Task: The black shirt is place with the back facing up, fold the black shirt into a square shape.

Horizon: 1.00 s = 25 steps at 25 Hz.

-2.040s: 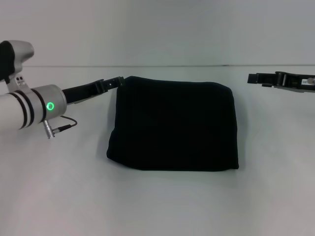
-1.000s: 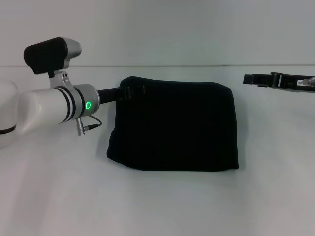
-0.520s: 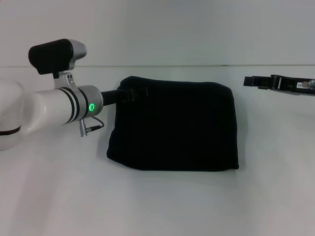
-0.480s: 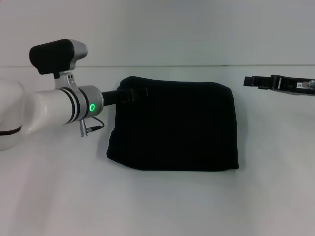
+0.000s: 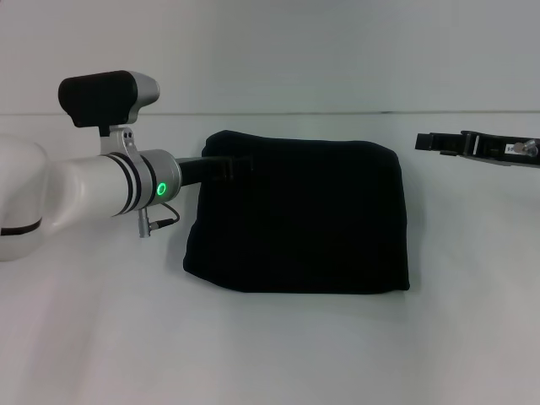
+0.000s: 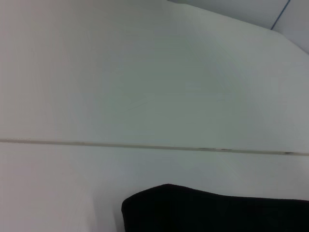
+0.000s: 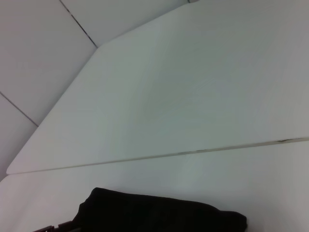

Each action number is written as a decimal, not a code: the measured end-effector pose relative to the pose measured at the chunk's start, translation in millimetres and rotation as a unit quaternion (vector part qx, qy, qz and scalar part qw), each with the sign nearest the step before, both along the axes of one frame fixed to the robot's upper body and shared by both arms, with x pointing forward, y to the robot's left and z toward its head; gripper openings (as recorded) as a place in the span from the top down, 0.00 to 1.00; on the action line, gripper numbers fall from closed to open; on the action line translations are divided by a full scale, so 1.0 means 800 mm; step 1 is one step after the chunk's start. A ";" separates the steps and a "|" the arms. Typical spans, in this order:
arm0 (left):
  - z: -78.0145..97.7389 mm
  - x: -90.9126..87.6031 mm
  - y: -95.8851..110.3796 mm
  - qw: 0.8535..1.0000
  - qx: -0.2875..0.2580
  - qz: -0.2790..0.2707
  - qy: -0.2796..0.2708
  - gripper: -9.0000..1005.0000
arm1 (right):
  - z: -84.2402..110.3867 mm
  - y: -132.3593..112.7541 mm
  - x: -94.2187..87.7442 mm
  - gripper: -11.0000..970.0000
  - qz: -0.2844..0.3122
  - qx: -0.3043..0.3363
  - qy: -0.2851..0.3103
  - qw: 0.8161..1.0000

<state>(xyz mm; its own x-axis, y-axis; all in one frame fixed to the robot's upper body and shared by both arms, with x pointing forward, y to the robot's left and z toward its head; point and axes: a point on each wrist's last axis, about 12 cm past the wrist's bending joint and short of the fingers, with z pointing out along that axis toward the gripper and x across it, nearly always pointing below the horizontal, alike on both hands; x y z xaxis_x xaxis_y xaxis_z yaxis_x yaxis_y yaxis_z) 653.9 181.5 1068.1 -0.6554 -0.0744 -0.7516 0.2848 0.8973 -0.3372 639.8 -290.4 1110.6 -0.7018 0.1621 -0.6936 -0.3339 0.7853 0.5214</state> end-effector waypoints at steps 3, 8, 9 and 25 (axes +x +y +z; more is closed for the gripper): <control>-0.001 -0.001 -0.001 1.000 0.002 -0.002 0.000 0.16 | 0.000 0.000 0.000 0.35 0.000 0.000 0.000 1.000; -0.001 0.000 -0.001 1.000 0.003 -0.002 0.000 0.31 | -0.001 0.001 0.000 0.35 -0.001 0.001 0.000 1.000; -0.001 0.000 0.000 1.000 0.004 -0.001 -0.001 0.35 | -0.001 0.001 0.000 0.35 -0.001 0.002 0.000 1.000; 0.000 0.002 0.005 1.000 0.005 0.010 -0.004 0.93 | -0.001 0.002 0.001 0.35 -0.005 -0.003 -0.002 1.000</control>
<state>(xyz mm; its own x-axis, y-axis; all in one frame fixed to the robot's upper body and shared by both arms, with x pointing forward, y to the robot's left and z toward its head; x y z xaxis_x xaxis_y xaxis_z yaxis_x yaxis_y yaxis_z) 655.2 185.2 1067.8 -0.6482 -0.0794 -0.7574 0.2693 0.9064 -0.3255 640.9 -289.0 1109.6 -0.6976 0.1649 -0.6972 -0.3279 0.7917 0.5154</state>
